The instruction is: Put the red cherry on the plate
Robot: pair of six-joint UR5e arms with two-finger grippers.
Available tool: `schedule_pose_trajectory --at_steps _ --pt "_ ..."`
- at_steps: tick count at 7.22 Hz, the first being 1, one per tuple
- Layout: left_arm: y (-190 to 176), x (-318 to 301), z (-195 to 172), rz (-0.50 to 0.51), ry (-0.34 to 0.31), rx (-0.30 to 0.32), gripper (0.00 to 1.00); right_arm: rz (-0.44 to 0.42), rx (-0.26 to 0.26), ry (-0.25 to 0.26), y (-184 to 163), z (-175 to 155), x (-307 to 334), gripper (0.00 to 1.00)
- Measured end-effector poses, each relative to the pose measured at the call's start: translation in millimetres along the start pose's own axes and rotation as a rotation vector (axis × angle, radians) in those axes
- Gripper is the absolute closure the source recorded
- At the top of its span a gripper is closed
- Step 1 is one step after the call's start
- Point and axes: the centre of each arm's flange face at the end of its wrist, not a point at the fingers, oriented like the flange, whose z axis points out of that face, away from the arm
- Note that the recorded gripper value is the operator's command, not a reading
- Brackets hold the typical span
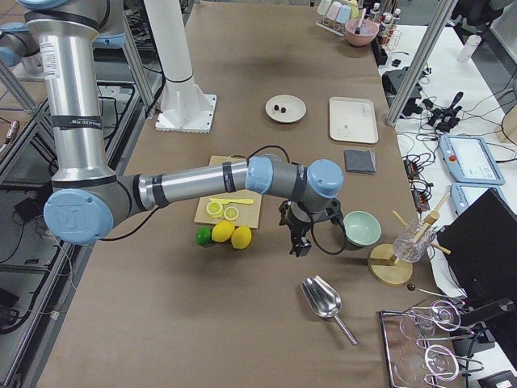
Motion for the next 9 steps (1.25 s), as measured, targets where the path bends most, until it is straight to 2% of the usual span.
schedule_pose_trajectory --at_steps 1,2,5,7,9 --pt "1.8 -5.1 -3.9 -0.011 0.000 0.001 0.02 0.009 0.024 0.003 21.2 21.6 31.6 0.01" --pt "2.5 -6.9 -5.3 -0.019 0.000 0.001 0.02 0.031 0.045 0.018 29.2 26.4 49.9 0.01" --pt "1.6 -0.3 -9.8 -0.066 0.014 0.010 0.02 0.099 0.102 0.070 10.6 -25.5 46.0 0.01" --pt "0.9 3.8 -10.0 -0.070 0.020 0.013 0.02 0.135 0.085 0.067 -10.2 -67.2 21.3 0.01" --pt "6.2 5.3 -10.6 -0.049 0.021 0.025 0.02 0.152 0.072 0.070 -12.3 -83.2 9.4 0.00"
